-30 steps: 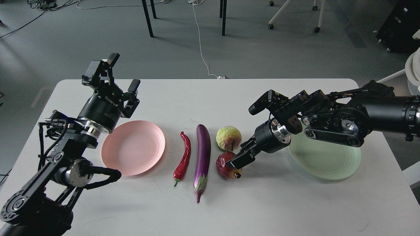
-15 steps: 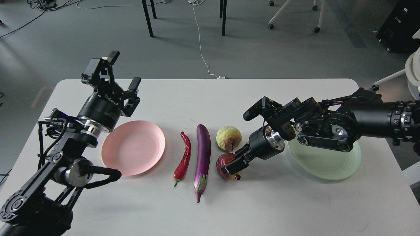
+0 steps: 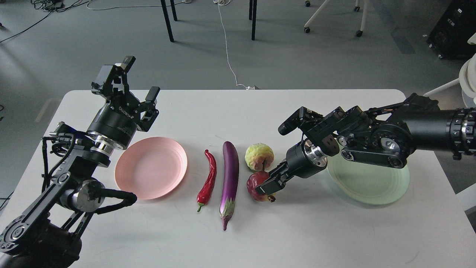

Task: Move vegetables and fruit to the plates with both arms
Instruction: 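Lower the right gripper onto the red fruit and close it, then carry the red fruit onto the green plate and release it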

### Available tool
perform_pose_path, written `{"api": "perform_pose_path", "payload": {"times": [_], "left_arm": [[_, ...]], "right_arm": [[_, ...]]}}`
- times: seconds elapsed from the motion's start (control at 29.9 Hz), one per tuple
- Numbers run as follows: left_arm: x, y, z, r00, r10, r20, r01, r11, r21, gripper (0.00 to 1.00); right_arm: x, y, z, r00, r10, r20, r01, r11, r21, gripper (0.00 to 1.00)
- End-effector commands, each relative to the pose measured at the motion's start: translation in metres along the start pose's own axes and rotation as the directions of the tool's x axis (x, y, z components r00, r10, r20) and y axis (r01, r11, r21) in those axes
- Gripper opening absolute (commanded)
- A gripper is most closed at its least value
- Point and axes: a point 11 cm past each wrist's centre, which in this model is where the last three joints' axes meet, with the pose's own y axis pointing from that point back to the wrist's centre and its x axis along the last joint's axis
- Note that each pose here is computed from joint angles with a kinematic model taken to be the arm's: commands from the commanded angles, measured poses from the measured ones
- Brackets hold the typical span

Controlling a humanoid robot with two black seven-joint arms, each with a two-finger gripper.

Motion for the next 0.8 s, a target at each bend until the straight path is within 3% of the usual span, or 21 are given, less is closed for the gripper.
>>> {"api": "perform_pose_path", "payload": {"times": [0.0, 0.17, 0.3, 0.6, 0.7, 0.77], "left_arm": [[0.000, 0.000, 0.001, 1.000, -0.001, 0.004, 0.001, 1.000, 0.002, 0.99], [0.000, 0.000, 0.000, 1.000, -0.001, 0.002, 0.001, 1.000, 0.002, 0.99], [0.000, 0.001, -0.002, 1.000, 0.001, -0.001, -0.001, 1.000, 0.005, 0.99], [0.000, 0.002, -0.002, 1.000, 0.000, 0.000, 0.000, 1.000, 0.007, 0.99], [0.000, 0.003, -0.002, 1.000, -0.001, -0.001, 0.001, 1.000, 0.009, 0.99], [0.000, 0.003, -0.003, 1.000, 0.000, -0.003, 0.000, 1.000, 0.009, 0.99]], "right_arm": [[-0.009, 0.047, 0.007, 0.999, 0.034, 0.009, -0.033, 0.999, -0.036, 0.45], [-0.053, 0.115, 0.056, 0.994, -0.048, -0.099, 0.020, 0.964, -0.264, 0.45], [-0.099, 0.153, 0.089, 0.990, -0.111, -0.085, 0.068, 0.914, -0.399, 0.45], [-0.154, 0.151, 0.120, 0.991, -0.132, 0.031, 0.132, 0.890, -0.437, 0.49], [-0.159, 0.148, 0.121, 0.991, -0.129, 0.033, 0.131, 0.892, -0.433, 0.54], [-0.162, 0.145, 0.121, 0.991, -0.130, 0.038, 0.133, 0.894, -0.428, 0.63]]}}
